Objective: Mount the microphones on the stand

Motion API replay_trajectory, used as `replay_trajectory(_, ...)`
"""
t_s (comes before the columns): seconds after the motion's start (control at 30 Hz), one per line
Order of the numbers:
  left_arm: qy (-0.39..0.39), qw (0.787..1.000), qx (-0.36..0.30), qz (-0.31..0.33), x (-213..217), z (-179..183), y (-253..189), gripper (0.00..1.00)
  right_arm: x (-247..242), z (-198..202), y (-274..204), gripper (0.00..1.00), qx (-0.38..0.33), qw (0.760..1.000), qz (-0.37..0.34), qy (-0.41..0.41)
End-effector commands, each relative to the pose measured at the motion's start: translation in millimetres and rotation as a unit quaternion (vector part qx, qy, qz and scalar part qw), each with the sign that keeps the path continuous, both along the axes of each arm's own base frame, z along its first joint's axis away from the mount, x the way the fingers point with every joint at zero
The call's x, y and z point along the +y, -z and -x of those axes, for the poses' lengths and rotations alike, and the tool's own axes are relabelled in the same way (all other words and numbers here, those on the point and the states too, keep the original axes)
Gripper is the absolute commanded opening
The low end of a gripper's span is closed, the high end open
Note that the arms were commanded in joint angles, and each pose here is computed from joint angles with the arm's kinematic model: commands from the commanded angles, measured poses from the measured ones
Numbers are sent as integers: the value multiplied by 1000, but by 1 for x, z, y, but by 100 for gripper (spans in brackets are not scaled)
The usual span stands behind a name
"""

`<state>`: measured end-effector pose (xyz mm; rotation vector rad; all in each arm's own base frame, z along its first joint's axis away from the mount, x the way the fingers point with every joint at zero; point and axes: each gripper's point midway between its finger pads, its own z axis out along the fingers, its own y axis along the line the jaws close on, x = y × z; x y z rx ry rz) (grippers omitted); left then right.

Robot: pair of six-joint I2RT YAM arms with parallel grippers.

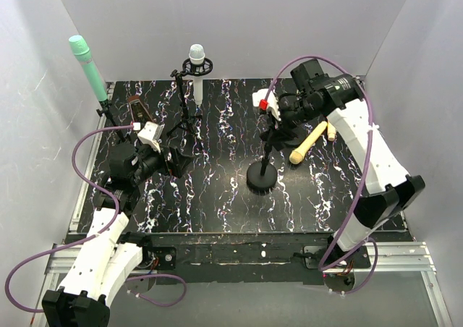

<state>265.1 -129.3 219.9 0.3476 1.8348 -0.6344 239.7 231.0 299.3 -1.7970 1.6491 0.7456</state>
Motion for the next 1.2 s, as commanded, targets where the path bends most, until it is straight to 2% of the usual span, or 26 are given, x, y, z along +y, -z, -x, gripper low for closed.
replay_trajectory(0.0, 3, 1000, -26, -5, 0, -1, -17, 98, 15, -5, -20, 10, -37, 998, -31, -35)
replay_trajectory(0.27, 7, 1000, -27, -3, -1, 0, -18, 98, 22, -11, -11, 18, -12, 999, -27, -34)
replay_trajectory(0.37, 10, 1000, -29, -1, -2, 1, -19, 98, 22, -9, -13, 35, -5, 999, -29, -24)
replay_trajectory(0.47, 10, 999, -32, 0, -2, 2, -21, 98, 20, -8, -19, 48, -8, 999, -32, -11)
replay_trajectory(0.6, 10, 999, -36, 1, -2, 3, -23, 98, 17, -1, -30, 56, -11, 999, -43, 2)
replay_trajectory(0.97, 10, 999, -41, 3, -2, 5, -26, 98, -12, 44, -75, 64, -40, 994, -93, 34)
replay_trajectory(1.07, 9, 999, -40, 4, -2, 5, -26, 98, -35, 34, -88, 68, -39, 984, -143, 94)
replay_trajectory(1.17, 9, 999, -40, 4, -2, 5, -26, 98, -59, 17, -95, 70, -12, 960, -223, 168)
